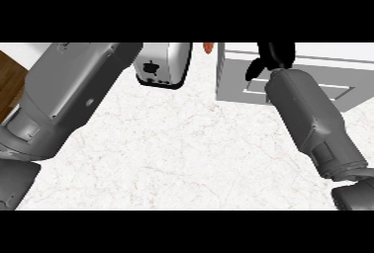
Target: Pick up the can, place it into the drawer and close the drawer
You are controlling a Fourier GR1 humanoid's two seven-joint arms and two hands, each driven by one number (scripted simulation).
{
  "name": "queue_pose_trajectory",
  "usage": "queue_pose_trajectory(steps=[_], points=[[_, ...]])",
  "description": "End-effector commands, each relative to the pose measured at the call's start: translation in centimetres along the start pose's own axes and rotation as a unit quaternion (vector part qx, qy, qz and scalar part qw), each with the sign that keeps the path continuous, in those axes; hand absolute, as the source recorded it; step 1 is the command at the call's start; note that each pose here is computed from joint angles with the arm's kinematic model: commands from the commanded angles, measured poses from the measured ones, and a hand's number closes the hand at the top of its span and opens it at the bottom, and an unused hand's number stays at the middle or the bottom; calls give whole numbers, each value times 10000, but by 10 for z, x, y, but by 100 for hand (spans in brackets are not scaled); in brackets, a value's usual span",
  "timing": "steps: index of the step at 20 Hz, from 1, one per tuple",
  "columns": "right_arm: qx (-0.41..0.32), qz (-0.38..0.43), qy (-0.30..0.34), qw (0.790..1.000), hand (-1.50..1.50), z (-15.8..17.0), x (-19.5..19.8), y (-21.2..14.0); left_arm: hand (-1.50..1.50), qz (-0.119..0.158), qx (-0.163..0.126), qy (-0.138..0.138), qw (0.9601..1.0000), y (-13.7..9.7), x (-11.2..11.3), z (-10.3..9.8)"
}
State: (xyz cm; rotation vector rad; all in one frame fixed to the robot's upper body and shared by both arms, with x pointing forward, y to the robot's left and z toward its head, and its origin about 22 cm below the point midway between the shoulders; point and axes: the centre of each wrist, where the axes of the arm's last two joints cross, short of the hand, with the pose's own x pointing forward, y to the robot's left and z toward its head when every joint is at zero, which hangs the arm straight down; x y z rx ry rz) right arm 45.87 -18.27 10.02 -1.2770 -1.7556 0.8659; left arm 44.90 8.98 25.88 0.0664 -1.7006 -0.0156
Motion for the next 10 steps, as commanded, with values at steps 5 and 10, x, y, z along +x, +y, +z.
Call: queue_pose_trajectory(steps=[5, 10], points=[[-682, -963, -65, 9930, -150, -35, 30, -30, -150, 34, -8, 22, 10000, 16, -17, 7], [-653, -1048, -216, 9921, -150, -31, 30, -23, -150, 40, -20, -23, 10000, 20, -6, 16]])
